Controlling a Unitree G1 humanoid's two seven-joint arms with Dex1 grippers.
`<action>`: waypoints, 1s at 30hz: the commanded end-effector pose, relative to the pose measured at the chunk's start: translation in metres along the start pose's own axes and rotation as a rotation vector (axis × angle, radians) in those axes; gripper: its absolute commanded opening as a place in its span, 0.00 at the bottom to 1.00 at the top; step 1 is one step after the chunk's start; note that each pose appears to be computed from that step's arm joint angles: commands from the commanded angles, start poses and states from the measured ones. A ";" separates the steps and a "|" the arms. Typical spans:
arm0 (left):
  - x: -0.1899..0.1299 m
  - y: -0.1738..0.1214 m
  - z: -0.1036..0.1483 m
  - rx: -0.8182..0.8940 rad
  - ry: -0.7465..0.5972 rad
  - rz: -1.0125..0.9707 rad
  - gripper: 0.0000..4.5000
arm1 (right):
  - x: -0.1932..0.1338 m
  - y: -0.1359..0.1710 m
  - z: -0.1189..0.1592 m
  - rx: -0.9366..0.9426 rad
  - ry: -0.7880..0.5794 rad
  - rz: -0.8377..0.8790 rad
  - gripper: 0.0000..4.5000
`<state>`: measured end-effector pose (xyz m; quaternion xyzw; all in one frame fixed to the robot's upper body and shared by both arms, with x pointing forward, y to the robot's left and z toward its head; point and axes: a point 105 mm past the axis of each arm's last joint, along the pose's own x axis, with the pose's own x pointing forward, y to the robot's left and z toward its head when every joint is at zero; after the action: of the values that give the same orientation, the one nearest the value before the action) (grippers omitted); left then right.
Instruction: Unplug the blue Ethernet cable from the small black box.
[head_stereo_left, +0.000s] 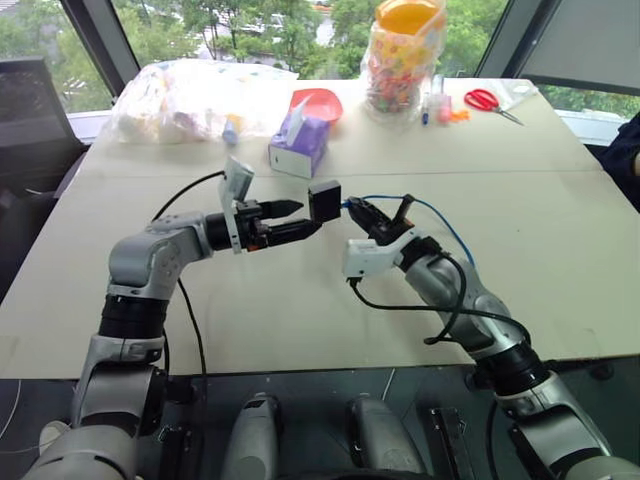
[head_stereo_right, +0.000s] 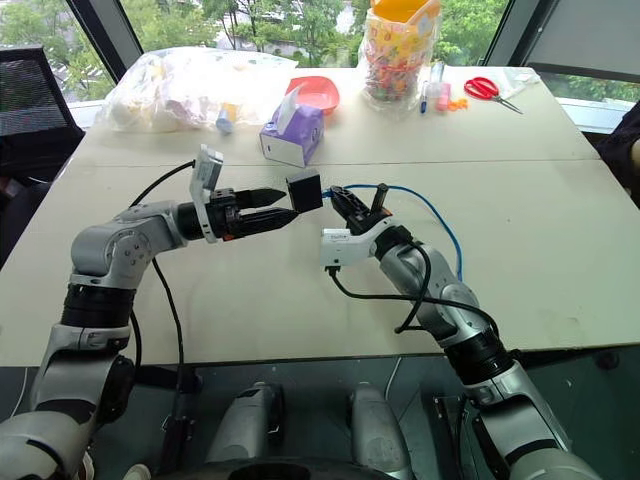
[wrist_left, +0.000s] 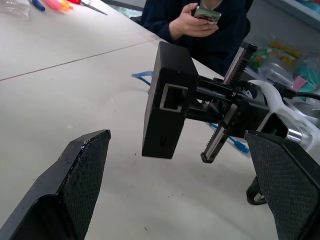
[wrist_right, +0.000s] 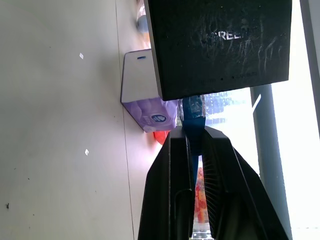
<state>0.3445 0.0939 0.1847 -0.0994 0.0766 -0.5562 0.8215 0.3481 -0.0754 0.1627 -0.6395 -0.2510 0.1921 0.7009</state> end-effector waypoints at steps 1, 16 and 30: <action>0.003 0.001 0.013 0.057 -0.045 0.020 1.00 | -0.002 -0.013 0.016 -0.013 -0.065 -0.041 0.00; 0.002 0.000 0.003 0.052 -0.011 0.007 0.10 | -0.005 -0.019 0.016 0.034 -0.067 -0.020 0.00; -0.041 -0.008 0.001 0.112 0.153 -0.098 0.10 | -0.012 -0.050 0.024 0.743 -0.207 0.572 0.94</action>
<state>0.3301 0.1305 0.1765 -0.0244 0.1197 -0.5809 0.8047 0.3318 -0.0701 0.1951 -0.4047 -0.0494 0.4803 0.7766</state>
